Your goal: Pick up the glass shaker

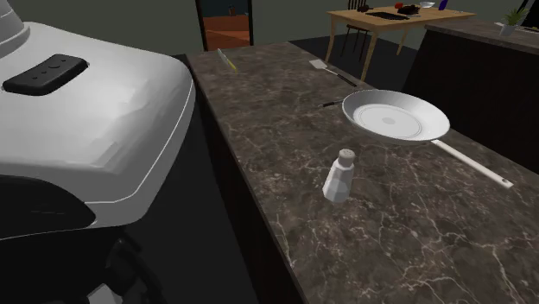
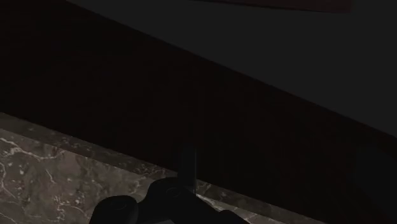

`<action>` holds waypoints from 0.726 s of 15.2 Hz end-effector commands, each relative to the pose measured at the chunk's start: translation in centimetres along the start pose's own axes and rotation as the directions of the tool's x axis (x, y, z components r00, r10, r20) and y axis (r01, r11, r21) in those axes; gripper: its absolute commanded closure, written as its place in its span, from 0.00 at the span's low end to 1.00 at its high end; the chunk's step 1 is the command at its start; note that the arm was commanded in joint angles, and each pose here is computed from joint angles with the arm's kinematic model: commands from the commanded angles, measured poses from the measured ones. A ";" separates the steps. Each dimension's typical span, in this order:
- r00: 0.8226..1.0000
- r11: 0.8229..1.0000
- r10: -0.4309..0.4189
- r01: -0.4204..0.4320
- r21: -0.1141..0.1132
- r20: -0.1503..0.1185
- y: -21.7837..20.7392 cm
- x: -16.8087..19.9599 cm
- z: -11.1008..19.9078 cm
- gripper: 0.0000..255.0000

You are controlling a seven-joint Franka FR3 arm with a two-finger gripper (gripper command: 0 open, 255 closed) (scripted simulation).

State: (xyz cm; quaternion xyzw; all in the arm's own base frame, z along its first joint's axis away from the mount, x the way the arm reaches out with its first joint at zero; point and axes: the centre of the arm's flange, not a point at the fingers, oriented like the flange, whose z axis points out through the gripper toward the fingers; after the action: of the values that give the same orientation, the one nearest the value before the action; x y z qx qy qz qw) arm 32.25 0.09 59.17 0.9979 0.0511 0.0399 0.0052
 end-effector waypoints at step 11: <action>0.999 0.998 -0.050 0.051 -0.029 0.019 0.8 13.4 1.2 0.00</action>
State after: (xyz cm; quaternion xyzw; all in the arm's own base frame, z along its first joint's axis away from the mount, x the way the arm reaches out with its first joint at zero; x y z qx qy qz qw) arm 43.96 0.42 59.27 0.9966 0.0730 0.0324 0.0199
